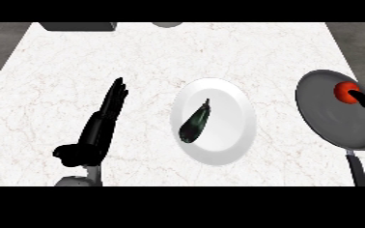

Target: Pick the tomato from the plate and place it in the pan

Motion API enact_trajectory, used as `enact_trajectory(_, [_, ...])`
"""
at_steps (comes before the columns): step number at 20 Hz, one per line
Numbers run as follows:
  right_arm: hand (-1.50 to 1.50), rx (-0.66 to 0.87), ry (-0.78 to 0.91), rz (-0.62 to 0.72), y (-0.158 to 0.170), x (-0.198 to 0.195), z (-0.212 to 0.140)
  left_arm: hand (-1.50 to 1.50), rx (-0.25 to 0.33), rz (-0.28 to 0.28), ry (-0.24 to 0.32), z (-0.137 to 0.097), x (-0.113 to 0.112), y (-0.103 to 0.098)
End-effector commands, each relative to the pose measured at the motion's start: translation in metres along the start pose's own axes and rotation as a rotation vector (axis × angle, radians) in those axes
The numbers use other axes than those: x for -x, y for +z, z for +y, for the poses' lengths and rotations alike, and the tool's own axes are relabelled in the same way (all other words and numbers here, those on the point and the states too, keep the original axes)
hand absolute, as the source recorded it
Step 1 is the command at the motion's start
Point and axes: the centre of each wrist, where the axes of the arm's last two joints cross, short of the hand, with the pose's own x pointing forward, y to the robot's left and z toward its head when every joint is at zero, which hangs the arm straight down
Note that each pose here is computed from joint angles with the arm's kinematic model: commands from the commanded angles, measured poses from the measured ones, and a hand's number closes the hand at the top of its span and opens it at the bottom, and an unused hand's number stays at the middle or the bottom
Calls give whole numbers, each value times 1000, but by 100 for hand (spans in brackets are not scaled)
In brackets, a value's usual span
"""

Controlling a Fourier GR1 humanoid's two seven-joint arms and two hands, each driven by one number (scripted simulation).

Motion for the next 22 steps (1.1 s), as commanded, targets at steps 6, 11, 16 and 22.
enact_trajectory(6, [-150,-217,-199,-45,23,42,-70,0,-38,-2,-13,22,-1,16])
enact_trajectory(11, [-150,-241,-205,-96,75,59,-84,0,-46,1,-10,10,-10,2])
enact_trajectory(16, [-150,-245,-178,-99,101,53,-86,0,1,-6,-3,26,-3,-7])
enact_trajectory(22, [-150,-234,-142,-97,112,60,-98,0,7,3,4,-1,-6,15])
